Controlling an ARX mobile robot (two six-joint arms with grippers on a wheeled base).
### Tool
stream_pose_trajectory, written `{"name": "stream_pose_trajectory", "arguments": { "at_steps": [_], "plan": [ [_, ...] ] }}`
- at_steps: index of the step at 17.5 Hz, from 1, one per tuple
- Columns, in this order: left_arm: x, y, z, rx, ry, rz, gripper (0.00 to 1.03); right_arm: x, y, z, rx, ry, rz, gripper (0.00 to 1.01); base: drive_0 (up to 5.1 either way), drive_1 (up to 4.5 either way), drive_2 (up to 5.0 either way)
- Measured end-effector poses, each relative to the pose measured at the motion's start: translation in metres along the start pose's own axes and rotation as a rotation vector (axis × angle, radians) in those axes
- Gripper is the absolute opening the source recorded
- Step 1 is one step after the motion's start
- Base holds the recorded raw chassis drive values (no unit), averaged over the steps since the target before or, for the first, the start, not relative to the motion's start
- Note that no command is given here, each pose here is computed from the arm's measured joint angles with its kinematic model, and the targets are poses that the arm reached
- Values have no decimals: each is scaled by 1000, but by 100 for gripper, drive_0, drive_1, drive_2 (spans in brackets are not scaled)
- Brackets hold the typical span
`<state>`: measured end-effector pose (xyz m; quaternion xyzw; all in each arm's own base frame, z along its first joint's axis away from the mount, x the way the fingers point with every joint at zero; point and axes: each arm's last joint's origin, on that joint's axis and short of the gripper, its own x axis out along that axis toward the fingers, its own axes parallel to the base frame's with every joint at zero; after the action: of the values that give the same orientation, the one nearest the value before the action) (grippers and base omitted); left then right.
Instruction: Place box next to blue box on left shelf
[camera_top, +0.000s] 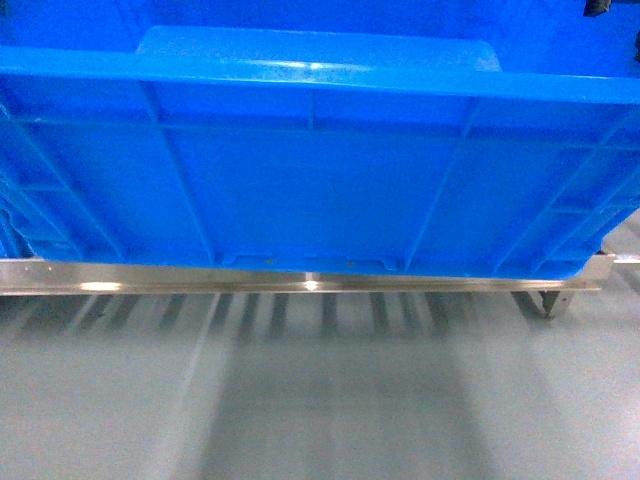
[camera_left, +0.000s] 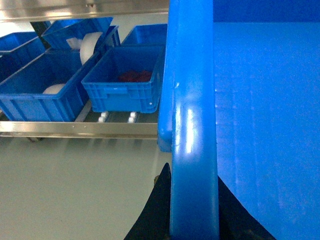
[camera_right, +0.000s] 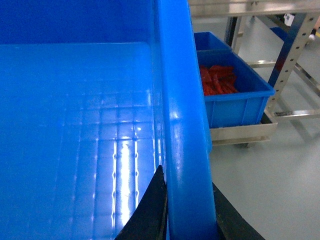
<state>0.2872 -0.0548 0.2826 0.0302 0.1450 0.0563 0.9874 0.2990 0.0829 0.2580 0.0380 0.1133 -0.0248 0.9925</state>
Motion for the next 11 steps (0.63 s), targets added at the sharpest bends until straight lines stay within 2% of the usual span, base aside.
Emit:
{"name": "stream_pose_trajectory", "arguments": {
  "at_steps": [11],
  "plan": [
    [0,0,0,0,1,1,9,0,0,0,0,1,0,10,0,0,0]
  ]
}}
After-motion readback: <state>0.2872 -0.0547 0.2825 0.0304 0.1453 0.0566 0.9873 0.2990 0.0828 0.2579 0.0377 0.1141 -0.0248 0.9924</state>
